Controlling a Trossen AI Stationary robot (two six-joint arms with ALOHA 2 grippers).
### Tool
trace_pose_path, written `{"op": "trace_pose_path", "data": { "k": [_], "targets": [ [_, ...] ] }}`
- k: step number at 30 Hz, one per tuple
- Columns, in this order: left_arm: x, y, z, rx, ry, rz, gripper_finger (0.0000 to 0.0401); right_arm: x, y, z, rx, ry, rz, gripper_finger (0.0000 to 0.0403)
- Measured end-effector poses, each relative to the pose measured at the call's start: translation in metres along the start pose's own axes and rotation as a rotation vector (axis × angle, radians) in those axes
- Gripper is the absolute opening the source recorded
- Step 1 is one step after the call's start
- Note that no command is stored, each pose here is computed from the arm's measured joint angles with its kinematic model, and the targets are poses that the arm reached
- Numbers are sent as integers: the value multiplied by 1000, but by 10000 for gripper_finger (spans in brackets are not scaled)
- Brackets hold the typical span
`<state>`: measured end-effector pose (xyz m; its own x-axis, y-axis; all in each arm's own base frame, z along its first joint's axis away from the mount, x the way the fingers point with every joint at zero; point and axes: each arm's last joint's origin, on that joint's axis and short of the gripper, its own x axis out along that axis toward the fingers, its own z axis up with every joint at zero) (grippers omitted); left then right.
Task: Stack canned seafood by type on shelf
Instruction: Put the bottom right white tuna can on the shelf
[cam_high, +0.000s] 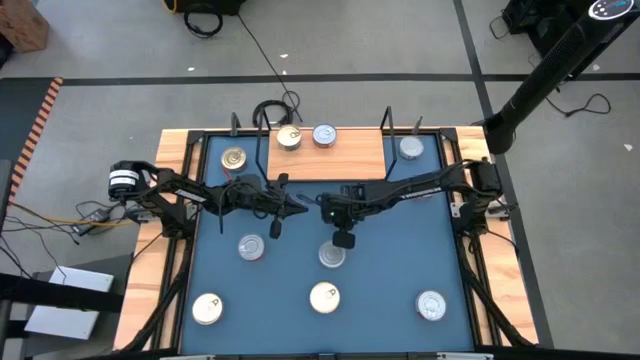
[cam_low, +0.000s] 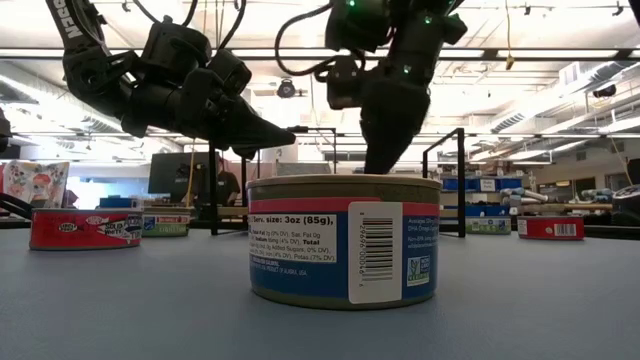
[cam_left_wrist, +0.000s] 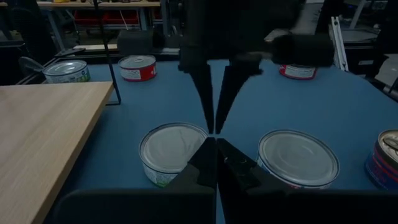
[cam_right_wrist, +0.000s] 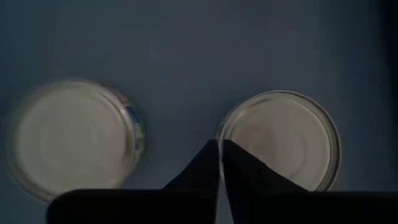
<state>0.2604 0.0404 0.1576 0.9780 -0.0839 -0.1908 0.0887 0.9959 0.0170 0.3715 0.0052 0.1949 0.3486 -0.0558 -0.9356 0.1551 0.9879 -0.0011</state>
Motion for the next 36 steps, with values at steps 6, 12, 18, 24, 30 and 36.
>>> {"op": "trace_pose_path", "data": {
  "k": [6,12,18,24,30,36],
  "targets": [
    [0,0,0,2,0,0,6,8,11,-5,-71,31,-60,81],
    [0,0,0,1,3,0,6,26,14,-8,-93,64,-126,82],
    [0,0,0,3,3,0,6,33,17,-8,-127,66,-152,67],
    [0,0,0,3,3,0,6,33,18,-8,-136,62,-171,16],
    [0,0,0,4,2,0,6,32,16,-8,-141,62,-168,10],
    [0,0,0,4,2,0,6,28,11,-6,-120,61,-121,4]
  ]
}}
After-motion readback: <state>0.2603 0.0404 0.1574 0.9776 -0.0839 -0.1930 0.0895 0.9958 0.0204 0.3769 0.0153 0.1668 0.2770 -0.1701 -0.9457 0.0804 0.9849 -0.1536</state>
